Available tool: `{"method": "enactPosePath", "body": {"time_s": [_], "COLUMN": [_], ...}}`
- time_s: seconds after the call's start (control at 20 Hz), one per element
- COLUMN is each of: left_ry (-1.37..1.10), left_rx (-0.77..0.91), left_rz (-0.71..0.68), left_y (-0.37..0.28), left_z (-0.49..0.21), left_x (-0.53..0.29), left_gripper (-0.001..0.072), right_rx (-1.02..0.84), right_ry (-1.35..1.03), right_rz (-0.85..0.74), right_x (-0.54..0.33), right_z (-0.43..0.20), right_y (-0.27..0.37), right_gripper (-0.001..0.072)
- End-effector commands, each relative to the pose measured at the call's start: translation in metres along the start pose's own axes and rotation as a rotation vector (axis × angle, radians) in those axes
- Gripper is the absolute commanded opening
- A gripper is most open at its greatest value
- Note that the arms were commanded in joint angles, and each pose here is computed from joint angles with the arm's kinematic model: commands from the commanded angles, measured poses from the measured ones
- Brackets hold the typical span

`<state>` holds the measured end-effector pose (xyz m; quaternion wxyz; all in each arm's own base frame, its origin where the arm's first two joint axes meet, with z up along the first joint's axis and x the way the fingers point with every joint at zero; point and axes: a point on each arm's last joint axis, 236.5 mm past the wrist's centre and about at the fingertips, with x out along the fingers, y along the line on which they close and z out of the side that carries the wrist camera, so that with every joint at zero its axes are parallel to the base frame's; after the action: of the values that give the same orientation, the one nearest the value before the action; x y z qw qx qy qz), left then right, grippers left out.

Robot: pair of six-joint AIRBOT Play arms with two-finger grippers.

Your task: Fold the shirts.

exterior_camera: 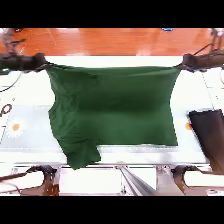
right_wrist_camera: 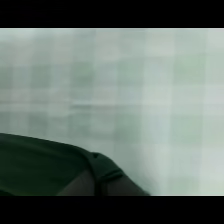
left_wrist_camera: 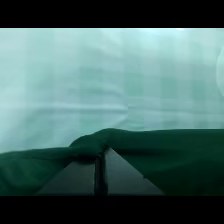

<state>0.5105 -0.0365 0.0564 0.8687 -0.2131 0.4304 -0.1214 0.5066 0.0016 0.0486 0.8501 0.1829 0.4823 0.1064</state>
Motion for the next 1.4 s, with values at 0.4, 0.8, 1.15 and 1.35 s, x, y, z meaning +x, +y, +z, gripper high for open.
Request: {"method": "enactPosePath", "body": {"time_s": [0.4, 0.8, 1.15, 1.35], "left_ry": [0.315, 0.736, 0.921, 0.938], "left_rx": [-0.181, -0.112, -0.147, -0.169], "left_rz": [-0.039, 0.039, 0.06, 0.065], "left_y": [0.036, 0.056, 0.059, 0.059], "left_z": [-0.051, -0.139, -0.197, -0.203], "left_x": [0.054, 0.0, -0.007, -0.008], "left_gripper": [0.0023, 0.0023, 0.0024, 0.0431], "right_rx": [0.107, 0.129, 0.178, 0.234], "right_ry": [0.283, 0.56, 0.722, 0.682], "right_rz": [0.048, 0.0, -0.042, -0.064], "right_x": [0.064, 0.033, 0.043, 0.049], "right_z": [-0.034, -0.093, -0.151, -0.145], "right_y": [-0.025, -0.044, -0.058, -0.059], "right_gripper": [0.0023, 0.0023, 0.0024, 0.0389]}}
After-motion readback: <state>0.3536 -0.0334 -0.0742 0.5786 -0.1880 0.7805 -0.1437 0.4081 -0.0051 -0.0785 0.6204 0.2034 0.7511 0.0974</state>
